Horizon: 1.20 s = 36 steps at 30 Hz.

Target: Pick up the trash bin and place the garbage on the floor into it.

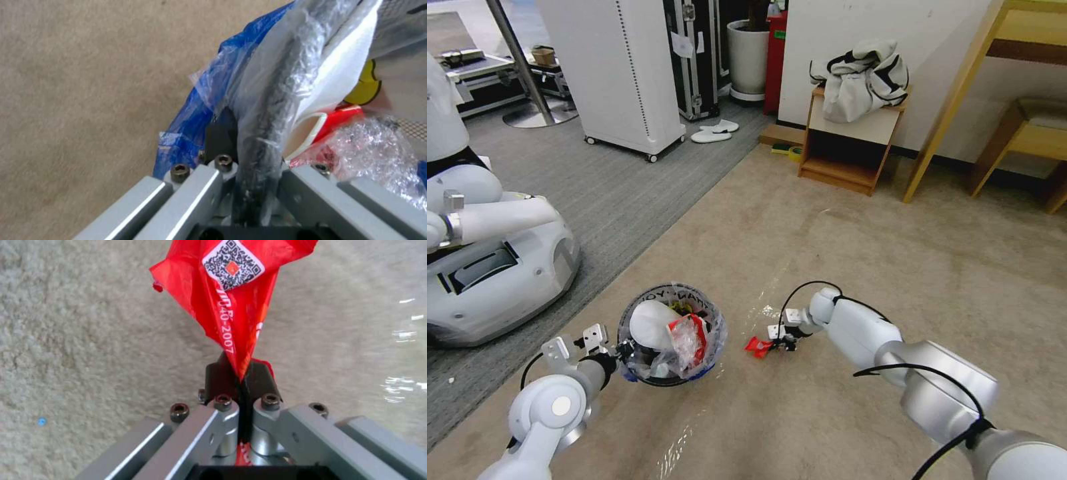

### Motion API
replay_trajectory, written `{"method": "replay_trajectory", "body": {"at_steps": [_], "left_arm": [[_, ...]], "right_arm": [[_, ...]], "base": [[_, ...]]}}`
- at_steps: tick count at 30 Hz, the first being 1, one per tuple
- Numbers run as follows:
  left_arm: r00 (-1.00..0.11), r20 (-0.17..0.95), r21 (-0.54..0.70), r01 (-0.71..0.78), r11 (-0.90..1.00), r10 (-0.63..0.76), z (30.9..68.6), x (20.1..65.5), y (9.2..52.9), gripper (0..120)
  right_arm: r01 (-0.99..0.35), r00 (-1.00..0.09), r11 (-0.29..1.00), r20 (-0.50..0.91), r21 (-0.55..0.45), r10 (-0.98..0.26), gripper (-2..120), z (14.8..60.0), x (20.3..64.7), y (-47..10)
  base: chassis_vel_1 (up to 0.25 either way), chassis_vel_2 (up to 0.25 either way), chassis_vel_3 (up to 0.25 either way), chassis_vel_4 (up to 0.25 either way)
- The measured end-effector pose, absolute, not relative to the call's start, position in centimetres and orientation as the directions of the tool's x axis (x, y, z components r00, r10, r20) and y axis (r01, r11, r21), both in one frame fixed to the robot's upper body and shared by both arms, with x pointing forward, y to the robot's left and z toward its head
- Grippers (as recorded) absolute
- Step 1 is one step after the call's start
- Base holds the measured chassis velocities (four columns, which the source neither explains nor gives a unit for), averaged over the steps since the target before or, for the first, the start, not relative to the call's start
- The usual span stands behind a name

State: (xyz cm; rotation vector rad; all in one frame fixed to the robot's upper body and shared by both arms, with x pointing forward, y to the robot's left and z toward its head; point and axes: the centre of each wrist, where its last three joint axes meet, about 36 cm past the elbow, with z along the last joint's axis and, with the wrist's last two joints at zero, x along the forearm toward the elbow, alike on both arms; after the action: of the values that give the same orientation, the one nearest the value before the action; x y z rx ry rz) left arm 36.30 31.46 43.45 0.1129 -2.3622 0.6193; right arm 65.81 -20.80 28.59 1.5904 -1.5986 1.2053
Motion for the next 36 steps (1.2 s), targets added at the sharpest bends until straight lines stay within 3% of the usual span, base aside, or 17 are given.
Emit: {"method": "replay_trajectory", "body": {"at_steps": [7, 9, 14, 20, 26, 31, 36], "left_arm": [[-0.76, 0.638, -0.422, -0.209, 0.882, 0.124, 44.2, 36.5, 31.0, 0], [-0.751, 0.643, -0.426, -0.189, 0.885, 0.149, 44.5, 36.5, 30.6, 0], [-0.735, 0.653, -0.432, -0.161, 0.887, 0.184, 45.0, 36.5, 30.0, 0], [-0.707, 0.667, -0.443, -0.125, 0.888, 0.234, 45.8, 36.8, 28.9, 0], [-0.674, 0.696, -0.433, -0.12, 0.893, 0.247, 45.8, 35.7, 28.1, 0], [-0.666, 0.706, -0.423, -0.122, 0.898, 0.243, 46.1, 35.3, 27.9, 0], [-0.669, 0.701, -0.425, -0.116, 0.898, 0.246, 46.4, 35.4, 27.5, 0]], "right_arm": [[-0.958, -0.211, -0.055, 0.822, -0.281, -0.528, 0, 32.5, 65.9, -21.8], [-0.933, -0.299, -0.003, 0.778, -0.361, -0.553, 0, 34.8, 65.2, -24.5], [-0.895, -0.4, 0.082, 0.707, -0.439, -0.583, 0, 37.3, 63.5, -27.6], [-0.79, -0.576, 0.27, 0.515, -0.551, -0.635, 0, 40.4, 58.8, -29.6], [-0.616, -0.746, 0.461, 0.287, -0.639, -0.601, 0, 41.6, 55.4, -31.2], [-0.524, -0.798, 0.556, 0.145, -0.644, -0.585, 0, 42.5, 54.4, -30.7], [-0.426, -0.836, 0.704, -0.052, -0.568, -0.547, 0, 44.9, 52.6, -28.7]], "base": [[0.0, 0.0, 0.0, 0.0], [0.0, 0.0, 0.0, 0.0], [0.0, 0.0, 0.0, 0.0], [0.0, 0.0, 0.0, 0.0], [0.0, 0.0, 0.0, 0.0], [0.0, 0.0, 0.0, 0.0], [0.0, 0.0, 0.0, 0.0]]}}
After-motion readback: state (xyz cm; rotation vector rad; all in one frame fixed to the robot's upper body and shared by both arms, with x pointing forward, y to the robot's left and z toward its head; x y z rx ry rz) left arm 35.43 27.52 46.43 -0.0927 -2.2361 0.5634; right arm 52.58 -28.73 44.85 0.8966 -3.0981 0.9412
